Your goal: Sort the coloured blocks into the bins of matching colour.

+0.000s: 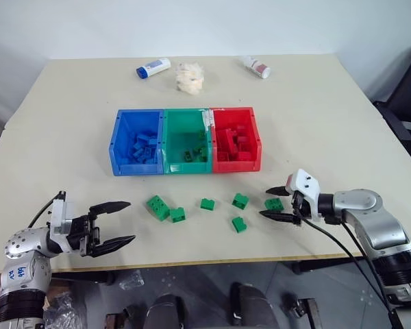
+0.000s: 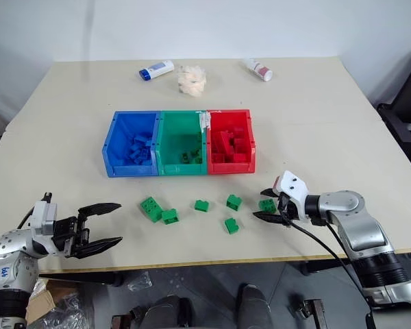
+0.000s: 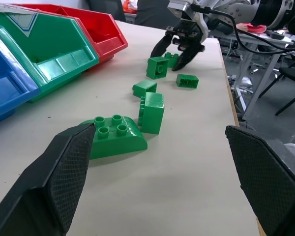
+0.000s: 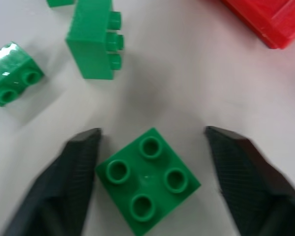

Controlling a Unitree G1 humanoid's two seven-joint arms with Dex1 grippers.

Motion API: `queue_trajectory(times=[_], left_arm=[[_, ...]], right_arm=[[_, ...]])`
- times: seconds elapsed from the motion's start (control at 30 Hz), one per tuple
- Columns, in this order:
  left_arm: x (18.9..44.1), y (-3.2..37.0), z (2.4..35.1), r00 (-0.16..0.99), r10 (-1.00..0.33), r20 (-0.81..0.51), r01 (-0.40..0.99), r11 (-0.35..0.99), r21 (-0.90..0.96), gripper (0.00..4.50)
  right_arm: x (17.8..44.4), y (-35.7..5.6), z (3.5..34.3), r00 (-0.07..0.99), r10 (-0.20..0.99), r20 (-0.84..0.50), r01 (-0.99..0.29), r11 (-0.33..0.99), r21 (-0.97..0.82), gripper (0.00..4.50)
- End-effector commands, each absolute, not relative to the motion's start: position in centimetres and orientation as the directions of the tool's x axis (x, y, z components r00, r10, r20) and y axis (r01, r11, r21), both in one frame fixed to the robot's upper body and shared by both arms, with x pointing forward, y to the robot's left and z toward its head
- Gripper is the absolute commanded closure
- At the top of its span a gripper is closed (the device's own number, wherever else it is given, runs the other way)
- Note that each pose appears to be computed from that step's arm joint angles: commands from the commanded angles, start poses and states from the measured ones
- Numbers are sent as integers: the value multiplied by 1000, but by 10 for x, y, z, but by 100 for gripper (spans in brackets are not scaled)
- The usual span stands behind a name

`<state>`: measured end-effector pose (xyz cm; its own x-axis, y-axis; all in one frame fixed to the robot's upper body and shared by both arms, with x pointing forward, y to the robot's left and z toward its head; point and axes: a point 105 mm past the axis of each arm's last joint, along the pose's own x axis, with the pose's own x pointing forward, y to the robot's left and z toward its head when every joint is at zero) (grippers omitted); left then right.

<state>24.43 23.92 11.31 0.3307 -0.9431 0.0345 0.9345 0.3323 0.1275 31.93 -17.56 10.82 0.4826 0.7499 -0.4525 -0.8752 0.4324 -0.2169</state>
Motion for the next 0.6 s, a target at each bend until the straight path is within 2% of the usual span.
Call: queue_trajectory(times=[0.03,0.27,0.43,0.6], left_arm=[[237,235,118,271,-961,47,947,275,167,0],[239,233,119,278,-959,60,943,284,171,0],[240,232,119,274,-960,62,944,281,171,0],[249,229,120,285,-956,67,939,293,178,0]], right_arm=[[318,-177,110,502,751,-428,-864,448,-229,242],[317,-171,127,524,780,-342,-851,472,-228,244],[323,-149,161,519,824,-228,-851,473,-228,244],[346,-108,192,504,855,-121,-844,457,-281,244]])
